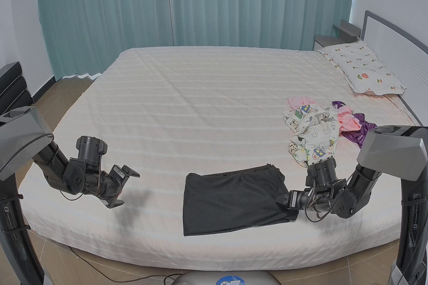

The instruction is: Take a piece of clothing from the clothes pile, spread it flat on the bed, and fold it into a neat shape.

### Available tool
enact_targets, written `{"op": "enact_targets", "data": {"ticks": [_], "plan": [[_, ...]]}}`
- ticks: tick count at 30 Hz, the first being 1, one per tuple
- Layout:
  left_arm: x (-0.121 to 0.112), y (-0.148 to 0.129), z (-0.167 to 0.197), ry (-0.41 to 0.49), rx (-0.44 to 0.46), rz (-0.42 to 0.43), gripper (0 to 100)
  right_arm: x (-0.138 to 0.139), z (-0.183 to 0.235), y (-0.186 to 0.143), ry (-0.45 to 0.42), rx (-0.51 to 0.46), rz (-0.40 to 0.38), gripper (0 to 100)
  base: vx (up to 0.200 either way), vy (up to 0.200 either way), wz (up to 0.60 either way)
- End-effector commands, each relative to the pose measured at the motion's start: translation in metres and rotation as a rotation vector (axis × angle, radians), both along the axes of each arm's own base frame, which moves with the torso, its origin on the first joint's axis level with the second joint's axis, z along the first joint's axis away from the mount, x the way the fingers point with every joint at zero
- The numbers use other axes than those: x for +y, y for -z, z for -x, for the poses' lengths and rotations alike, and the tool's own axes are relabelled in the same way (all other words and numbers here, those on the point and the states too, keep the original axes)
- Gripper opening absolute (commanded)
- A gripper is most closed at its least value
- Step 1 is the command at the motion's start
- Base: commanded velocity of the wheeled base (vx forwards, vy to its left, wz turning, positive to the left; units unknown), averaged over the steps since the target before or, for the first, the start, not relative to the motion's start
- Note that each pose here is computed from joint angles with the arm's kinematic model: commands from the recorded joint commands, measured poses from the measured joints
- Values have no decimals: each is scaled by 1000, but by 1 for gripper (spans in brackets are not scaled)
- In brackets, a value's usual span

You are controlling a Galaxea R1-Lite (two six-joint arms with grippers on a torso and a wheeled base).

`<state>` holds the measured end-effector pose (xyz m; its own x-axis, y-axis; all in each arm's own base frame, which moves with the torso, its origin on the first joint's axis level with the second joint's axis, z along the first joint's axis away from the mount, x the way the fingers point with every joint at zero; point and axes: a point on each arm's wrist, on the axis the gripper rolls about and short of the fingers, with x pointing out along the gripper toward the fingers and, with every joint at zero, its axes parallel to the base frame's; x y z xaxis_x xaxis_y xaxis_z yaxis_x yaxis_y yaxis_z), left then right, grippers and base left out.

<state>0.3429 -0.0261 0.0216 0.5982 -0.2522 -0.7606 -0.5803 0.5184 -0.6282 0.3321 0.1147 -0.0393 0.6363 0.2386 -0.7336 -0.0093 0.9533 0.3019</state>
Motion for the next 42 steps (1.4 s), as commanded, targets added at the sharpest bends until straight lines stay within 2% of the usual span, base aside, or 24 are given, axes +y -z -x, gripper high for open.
{"op": "enact_targets", "data": {"ticks": [1, 11, 12, 17, 18, 24, 28, 30, 32, 37, 42], "plan": [[0, 0, 0, -1, 0, 0, 100, 1, 1, 4, -1, 12, 7, 0, 0, 0, 0], [0, 1, 0, -1, 2, 0, 100, -4, 14, -18, -2, -7, -3, 0, 0, 0, 0], [0, 1, 0, -1, 2, 0, 100, -7, 17, -19, -2, 24, 5, 0, 0, 0, 0], [0, 1, 0, -1, 2, 0, 100, -8, 16, -16, -4, 43, 15, 0, 0, 0, 0], [0, 1, 0, -1, 2, 0, 100, -6, 16, -14, -9, 45, 18, 100, 0, 0, 0], [1, 0, 0, -2, 0, 0, 100, -5, 15, -19, -9, 26, 5, 100, 0, 0, 0], [0, 0, 0, -1, 0, 0, 100, -3, -2, -34, 51, -46, -78, 100, 150, 0, 0], [0, 0, 0, 1, 0, -1, 100, -1, -7, -35, 74, -59, -109, 100, 200, 0, 0], [0, 0, 0, 9, -2, -7, 100, 5, -29, -29, 135, -78, -169, 100, 200, 0, 0], [0, 1, 1, 9, 1, -10, 100, 11, -50, -12, 145, -86, -180, 100, 200, 0, 0], [0, 1, 1, 10, 1, -10, 100, 14, -60, -3, 147, -88, -186, 100, 0, 0, 0]]}}
